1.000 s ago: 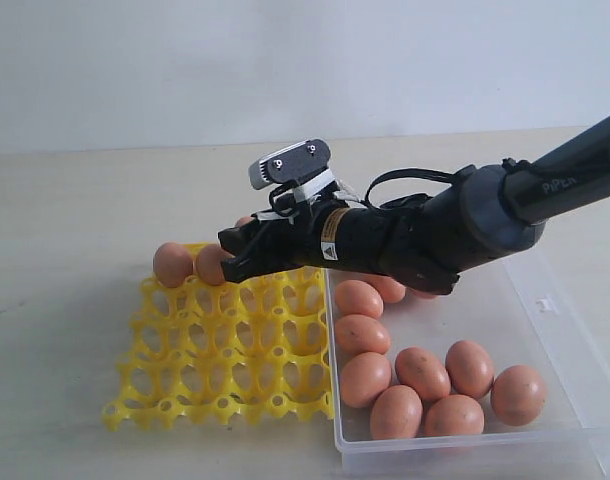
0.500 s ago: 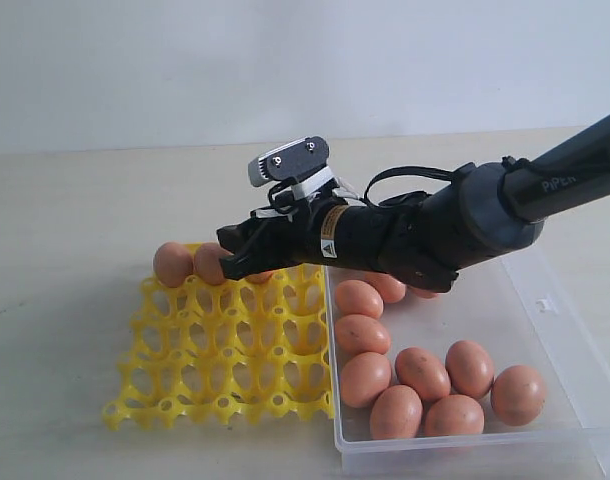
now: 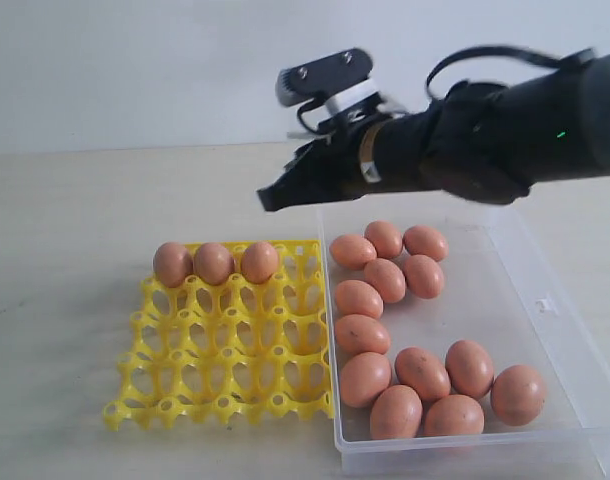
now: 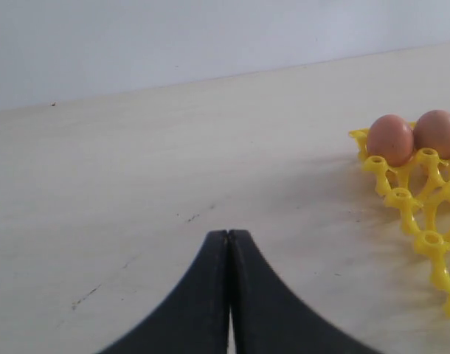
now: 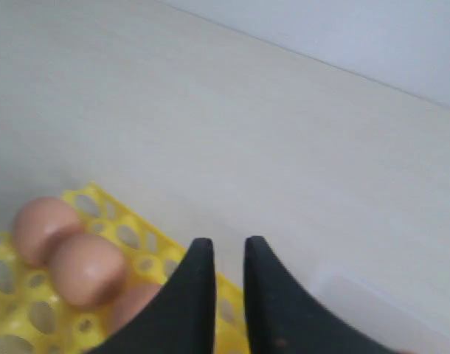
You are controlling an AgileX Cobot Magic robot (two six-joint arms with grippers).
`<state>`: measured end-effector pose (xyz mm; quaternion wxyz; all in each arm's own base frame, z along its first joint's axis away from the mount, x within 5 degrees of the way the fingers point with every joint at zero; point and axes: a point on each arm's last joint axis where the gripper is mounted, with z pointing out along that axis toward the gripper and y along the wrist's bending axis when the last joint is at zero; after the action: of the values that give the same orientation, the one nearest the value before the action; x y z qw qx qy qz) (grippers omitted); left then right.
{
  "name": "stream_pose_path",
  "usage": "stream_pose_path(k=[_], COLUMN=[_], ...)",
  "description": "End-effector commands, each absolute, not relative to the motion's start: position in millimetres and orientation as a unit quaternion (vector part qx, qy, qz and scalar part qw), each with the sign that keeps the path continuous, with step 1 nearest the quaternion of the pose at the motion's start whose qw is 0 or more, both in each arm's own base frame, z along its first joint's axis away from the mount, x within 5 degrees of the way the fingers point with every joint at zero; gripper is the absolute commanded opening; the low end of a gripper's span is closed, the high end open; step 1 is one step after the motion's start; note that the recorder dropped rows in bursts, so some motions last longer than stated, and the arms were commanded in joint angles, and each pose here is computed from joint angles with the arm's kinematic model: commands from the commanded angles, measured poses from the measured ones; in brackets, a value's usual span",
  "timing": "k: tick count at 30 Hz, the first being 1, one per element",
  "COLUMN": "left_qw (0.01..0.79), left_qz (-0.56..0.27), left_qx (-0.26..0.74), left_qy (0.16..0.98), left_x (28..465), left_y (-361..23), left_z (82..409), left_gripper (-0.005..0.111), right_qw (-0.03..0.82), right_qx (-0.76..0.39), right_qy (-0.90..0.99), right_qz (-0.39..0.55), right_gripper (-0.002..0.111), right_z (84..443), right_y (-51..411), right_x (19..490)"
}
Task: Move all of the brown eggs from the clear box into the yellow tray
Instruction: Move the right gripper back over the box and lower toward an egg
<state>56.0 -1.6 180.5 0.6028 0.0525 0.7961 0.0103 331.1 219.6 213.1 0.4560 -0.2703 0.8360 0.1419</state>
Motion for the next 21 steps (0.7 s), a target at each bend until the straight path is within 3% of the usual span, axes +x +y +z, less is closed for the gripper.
stream_pose_path(k=[1, 5, 12, 18, 21], left_qw=[0.608, 0.608, 0.608, 0.608, 0.608], left_qz=[0.005, 0.005, 0.005, 0.005, 0.005], left_qx=[0.053, 0.053, 0.053, 0.053, 0.053], left_qy=[0.792, 0.792, 0.792, 0.792, 0.792], left_x=[56.3, 56.3, 56.3, 56.3, 56.3], left_y=[-2.2, -2.2, -2.2, -2.2, -2.2], left_z=[182.8, 182.8, 182.8, 182.8, 182.8], left_gripper=[0.0, 0.0, 0.0, 0.0, 0.0], right_qw=[0.427, 0.377, 0.24, 0.166, 0.158], right_qx=[-0.205, -0.16, -0.139, -0.13, -0.127], right_qy=[0.88, 0.912, 0.961, 0.978, 0.979], right_qz=[0.027, -0.02, 0.018, -0.006, -0.008], right_gripper=[0.0, 0.0, 0.004, 0.037, 0.048], right_z=[248.3, 249.1, 205.4, 184.0, 185.3], right_y=[172.4, 137.4, 122.6, 122.3, 125.4], right_x=[326.1, 327.9, 335.2, 352.9, 361.9])
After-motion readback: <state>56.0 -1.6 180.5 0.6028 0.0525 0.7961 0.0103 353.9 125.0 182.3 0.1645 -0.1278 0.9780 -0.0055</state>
